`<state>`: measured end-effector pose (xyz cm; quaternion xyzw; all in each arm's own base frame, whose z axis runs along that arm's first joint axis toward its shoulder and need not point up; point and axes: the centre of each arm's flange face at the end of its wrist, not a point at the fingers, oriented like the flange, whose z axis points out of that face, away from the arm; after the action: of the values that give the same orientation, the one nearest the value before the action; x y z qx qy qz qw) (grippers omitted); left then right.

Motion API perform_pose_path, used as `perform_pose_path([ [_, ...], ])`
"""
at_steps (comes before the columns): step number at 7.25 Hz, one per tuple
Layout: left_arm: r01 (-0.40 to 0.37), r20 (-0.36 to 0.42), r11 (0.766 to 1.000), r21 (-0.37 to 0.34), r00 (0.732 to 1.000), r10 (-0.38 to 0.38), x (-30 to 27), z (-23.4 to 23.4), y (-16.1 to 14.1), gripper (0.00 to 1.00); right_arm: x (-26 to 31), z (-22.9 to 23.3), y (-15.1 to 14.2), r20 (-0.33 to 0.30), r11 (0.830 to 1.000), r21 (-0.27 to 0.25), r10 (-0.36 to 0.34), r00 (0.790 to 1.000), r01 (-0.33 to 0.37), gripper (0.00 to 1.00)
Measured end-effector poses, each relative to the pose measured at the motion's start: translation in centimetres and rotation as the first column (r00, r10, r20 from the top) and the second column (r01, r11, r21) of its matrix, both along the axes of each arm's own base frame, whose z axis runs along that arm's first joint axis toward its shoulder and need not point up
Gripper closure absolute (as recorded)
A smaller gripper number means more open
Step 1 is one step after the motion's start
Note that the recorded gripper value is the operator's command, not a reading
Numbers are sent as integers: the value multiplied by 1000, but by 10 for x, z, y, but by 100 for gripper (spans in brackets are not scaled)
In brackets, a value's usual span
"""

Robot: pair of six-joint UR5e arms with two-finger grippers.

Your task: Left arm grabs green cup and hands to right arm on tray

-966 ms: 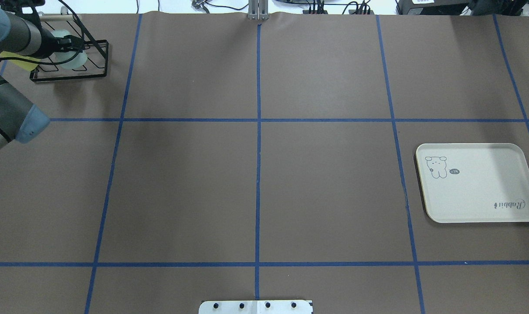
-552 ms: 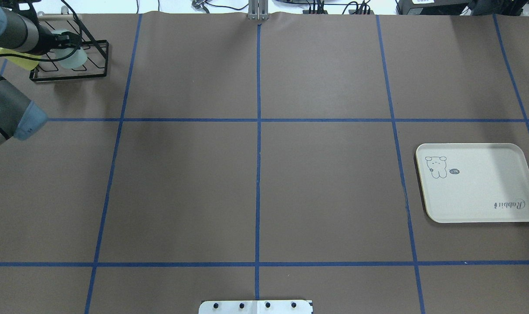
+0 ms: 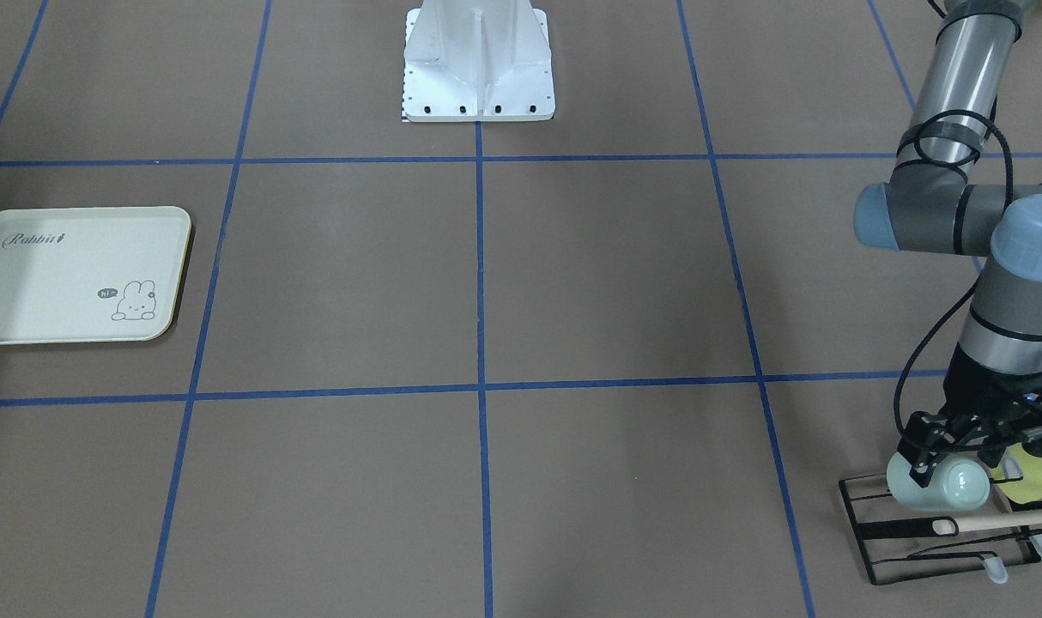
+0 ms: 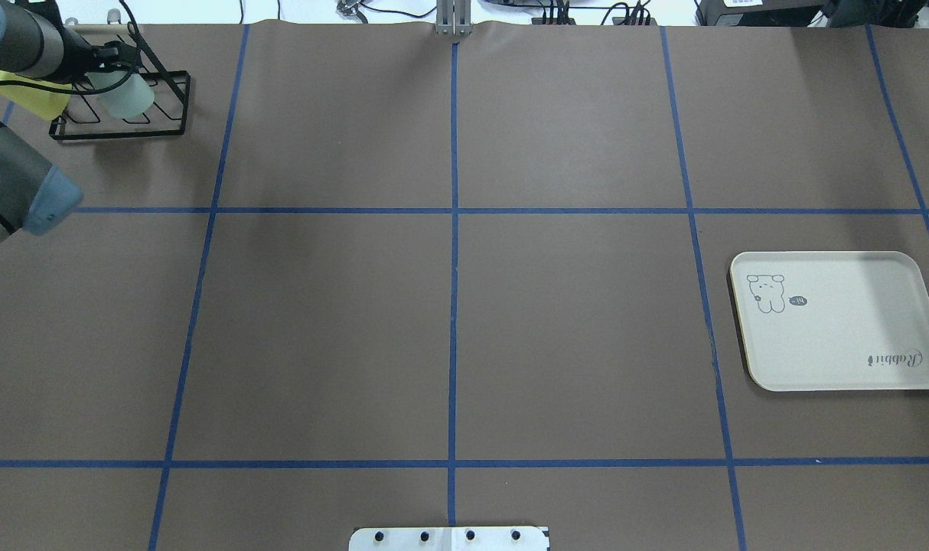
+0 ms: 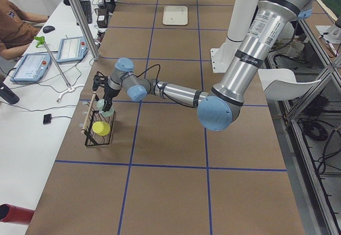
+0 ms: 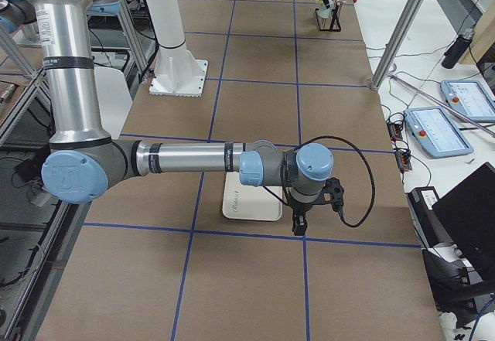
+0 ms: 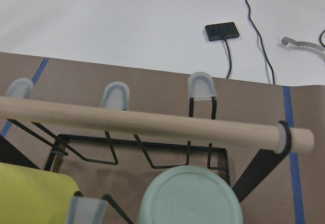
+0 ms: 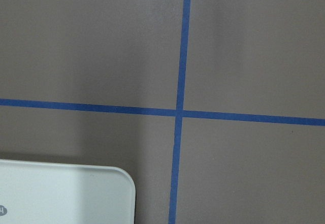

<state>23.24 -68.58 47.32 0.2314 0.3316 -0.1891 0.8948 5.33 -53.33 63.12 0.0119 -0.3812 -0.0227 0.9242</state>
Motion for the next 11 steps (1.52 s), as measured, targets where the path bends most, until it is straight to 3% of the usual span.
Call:
perform_pose_path([
  [9,-3,-1,1000,6,1000,3,1,-2,0,10,0,1,1,0,1000,-2,-1,1000,1,0],
  [11,-4,2,1000,4,1000,4,1,0,0,18,0,1,1,0,1000,-1,-1,1000,1,0],
])
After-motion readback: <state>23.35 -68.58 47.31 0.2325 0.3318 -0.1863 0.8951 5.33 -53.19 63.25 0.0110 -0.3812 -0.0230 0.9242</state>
